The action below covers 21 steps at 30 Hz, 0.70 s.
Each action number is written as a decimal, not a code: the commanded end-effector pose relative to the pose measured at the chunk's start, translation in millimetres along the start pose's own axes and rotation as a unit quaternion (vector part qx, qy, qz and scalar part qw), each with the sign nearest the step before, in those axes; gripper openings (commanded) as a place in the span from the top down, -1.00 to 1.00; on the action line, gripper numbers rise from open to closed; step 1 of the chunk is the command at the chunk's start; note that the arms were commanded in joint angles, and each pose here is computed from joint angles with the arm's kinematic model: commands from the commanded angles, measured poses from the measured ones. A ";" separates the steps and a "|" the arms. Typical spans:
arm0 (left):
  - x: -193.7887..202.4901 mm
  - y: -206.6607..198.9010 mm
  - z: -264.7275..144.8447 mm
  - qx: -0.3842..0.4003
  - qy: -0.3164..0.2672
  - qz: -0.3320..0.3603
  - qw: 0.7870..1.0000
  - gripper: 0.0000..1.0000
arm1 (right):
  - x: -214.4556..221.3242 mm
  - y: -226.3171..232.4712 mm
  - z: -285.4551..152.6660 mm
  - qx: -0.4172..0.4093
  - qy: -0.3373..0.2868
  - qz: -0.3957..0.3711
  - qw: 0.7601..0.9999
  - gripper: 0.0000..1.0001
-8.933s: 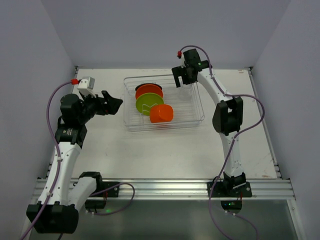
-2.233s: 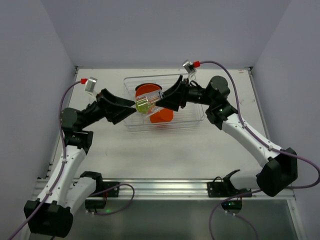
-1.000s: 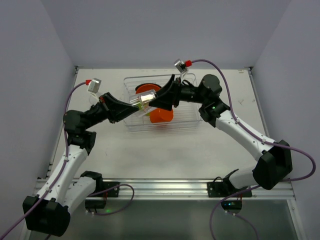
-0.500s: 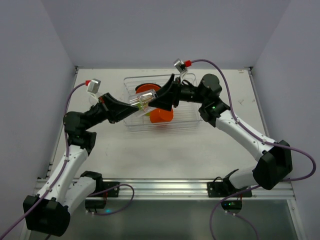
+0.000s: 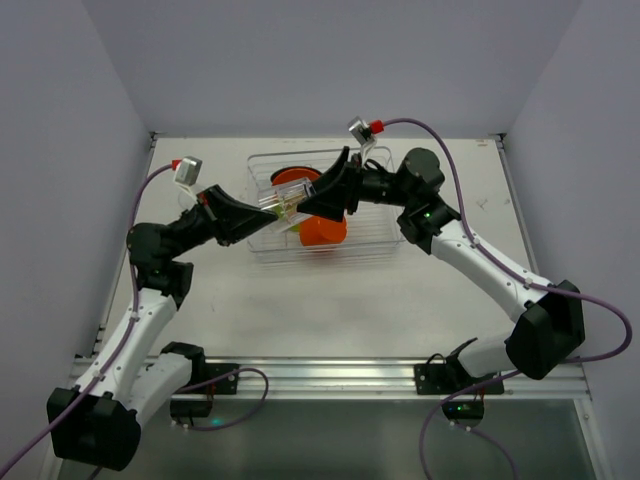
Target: Unload the mixed dishes from the dish rack
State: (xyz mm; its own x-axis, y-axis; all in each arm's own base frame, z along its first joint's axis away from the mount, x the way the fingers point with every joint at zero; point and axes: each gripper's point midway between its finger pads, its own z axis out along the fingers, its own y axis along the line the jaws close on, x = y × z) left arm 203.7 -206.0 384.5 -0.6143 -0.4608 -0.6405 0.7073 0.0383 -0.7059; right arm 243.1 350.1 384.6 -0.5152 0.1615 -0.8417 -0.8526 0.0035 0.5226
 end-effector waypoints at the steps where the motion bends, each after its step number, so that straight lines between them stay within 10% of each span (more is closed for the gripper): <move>1: 0.2 -5.5 0.8 0.001 0.007 0.022 1.000 1.00 | -6.0 7.6 7.4 -0.012 -0.015 -0.014 1.000 -0.22; 8: 0.5 -7.7 0.7 0.002 0.010 0.021 1.000 1.00 | -3.8 10.8 7.8 -0.031 -0.015 -0.011 0.999 -0.97; 21: 1.7 -12.7 -0.8 -0.002 0.016 0.029 0.999 1.00 | -4.1 1.1 2.7 -0.007 -0.027 -0.008 1.000 -0.98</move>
State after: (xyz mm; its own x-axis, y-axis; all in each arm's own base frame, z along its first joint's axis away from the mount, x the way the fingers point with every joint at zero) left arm 204.4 -207.1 372.8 -0.6406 -0.4385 -0.6303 0.6769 0.0651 -0.7332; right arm 241.9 357.5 376.9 -0.5420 0.1665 -0.8237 -0.8373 -0.0237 0.5462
